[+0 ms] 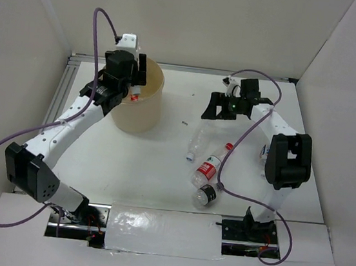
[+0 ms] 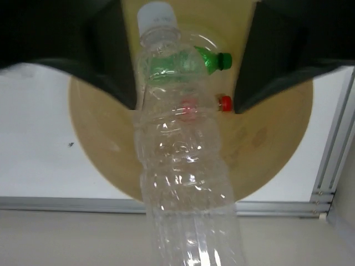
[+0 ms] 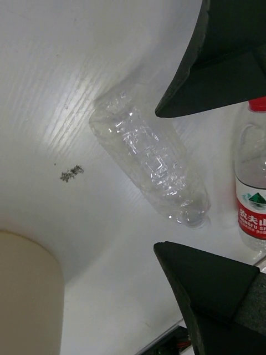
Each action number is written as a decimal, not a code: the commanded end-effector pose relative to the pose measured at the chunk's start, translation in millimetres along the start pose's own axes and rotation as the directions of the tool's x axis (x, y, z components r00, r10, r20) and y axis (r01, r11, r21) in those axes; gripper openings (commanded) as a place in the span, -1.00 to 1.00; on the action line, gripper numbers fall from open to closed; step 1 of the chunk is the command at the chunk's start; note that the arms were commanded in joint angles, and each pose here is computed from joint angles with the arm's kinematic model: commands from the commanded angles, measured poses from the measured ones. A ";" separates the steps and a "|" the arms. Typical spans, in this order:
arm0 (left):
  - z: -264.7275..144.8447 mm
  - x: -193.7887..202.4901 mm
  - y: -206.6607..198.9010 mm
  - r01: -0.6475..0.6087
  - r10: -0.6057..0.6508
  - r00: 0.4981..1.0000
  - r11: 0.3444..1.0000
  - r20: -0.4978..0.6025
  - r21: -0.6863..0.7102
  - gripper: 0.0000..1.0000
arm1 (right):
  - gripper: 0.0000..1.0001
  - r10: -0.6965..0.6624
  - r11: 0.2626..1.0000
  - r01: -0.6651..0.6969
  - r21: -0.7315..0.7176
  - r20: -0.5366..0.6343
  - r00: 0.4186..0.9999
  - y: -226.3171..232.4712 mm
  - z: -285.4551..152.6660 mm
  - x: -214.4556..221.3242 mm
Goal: Put the plastic bottles in the bin
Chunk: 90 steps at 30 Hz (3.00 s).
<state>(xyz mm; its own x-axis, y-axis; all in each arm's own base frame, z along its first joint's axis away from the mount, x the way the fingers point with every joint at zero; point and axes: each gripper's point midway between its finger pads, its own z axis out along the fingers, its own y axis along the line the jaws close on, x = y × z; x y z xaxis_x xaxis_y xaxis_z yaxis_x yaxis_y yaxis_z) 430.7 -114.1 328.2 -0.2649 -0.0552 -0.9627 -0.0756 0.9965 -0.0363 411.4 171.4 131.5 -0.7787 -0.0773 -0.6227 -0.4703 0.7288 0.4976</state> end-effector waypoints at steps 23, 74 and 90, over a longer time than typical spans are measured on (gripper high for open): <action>-153.3 153.4 -117.1 0.014 0.146 0.963 0.814 -0.227 0.581 0.99 | 0.29 0.154 0.968 -0.106 0.229 -0.205 0.967 -26.0 64.7 55.5; -158.2 282.4 -296.4 -0.127 0.479 0.853 0.574 -0.206 0.809 0.99 | -0.06 -0.388 0.921 0.354 0.160 0.432 0.814 30.2 -128.7 -191.4; -125.4 289.5 -294.1 -0.215 0.529 0.819 0.644 -0.224 0.734 -0.68 | 0.65 -0.088 0.939 -0.060 0.339 0.406 0.910 -94.3 -236.5 -42.5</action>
<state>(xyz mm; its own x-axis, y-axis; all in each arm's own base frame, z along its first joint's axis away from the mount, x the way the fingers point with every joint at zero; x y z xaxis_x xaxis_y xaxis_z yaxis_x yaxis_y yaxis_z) 240.5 -436.4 52.7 -0.5130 0.5054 -0.6939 0.7355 0.6756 -0.0517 406.5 -64.2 253.2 -0.4862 0.1592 -0.8592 -0.2226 0.9283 0.2980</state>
